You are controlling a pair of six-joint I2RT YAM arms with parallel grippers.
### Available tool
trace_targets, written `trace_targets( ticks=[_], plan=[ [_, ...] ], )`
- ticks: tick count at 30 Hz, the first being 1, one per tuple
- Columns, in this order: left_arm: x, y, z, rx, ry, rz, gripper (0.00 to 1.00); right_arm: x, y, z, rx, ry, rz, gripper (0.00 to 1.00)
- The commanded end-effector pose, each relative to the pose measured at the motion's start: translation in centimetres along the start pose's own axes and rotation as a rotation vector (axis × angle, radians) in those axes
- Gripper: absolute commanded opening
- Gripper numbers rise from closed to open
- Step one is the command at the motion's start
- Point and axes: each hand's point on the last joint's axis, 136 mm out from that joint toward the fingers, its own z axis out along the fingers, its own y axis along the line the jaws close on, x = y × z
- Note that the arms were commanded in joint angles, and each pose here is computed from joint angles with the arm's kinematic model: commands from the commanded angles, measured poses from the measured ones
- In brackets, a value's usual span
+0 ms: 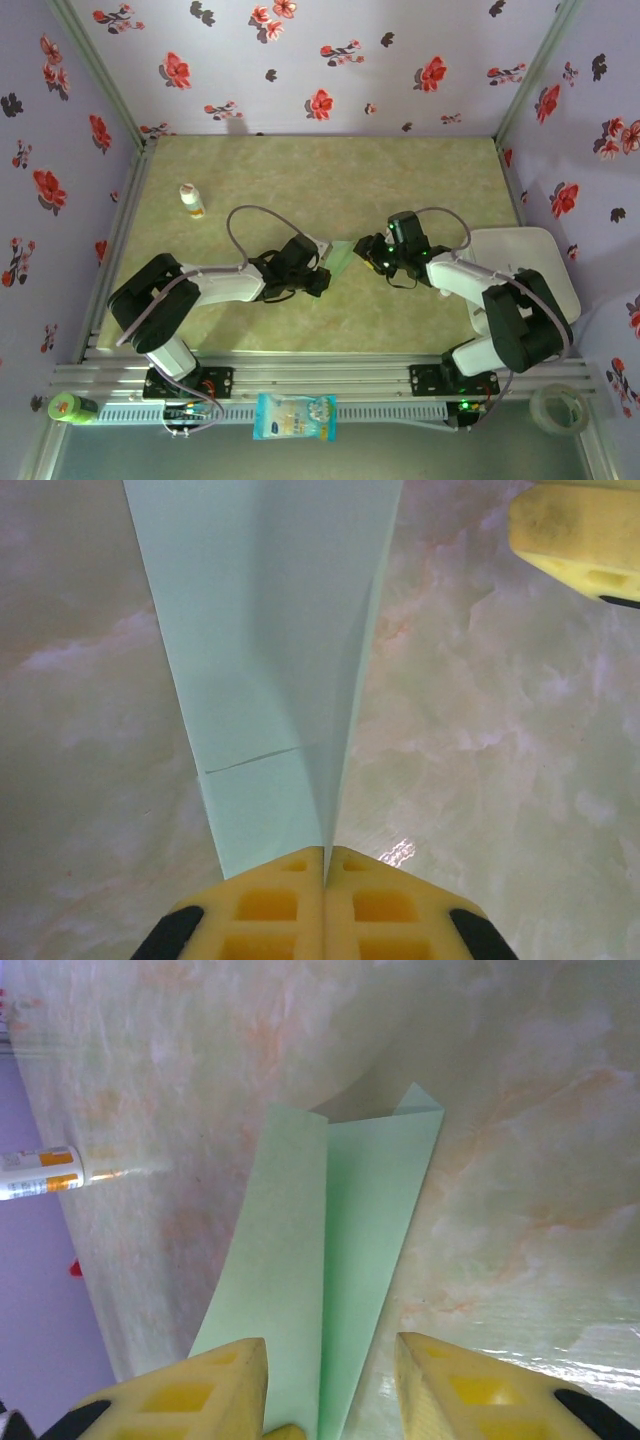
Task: Fold a paper plane with a square sheet of paper (pick it up from the middle)
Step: Fold the wing for the fifth time at the center of the table.
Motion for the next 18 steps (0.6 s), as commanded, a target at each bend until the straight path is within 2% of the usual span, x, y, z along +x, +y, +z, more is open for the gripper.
trace_targets(
  ticks=[1,6,11,18],
  plan=[
    [0.0,0.1,0.1,-0.003,0.018,0.033,0.00,-0.1,0.8,0.2,-0.028,0.015,0.013,0.38],
    [0.3,1.0,0.0,-0.137,0.021,0.130,0.00,-0.2,-0.1,0.2,0.049,-0.006,0.062,0.42],
    [0.5,1.1,0.1,-0.260,0.021,0.228,0.00,-0.2,0.3,0.6,0.060,0.000,0.104,0.46],
    [0.9,0.5,0.3,-0.285,0.021,0.282,0.00,0.5,0.9,1.9,0.072,0.036,0.130,0.47]
  ],
)
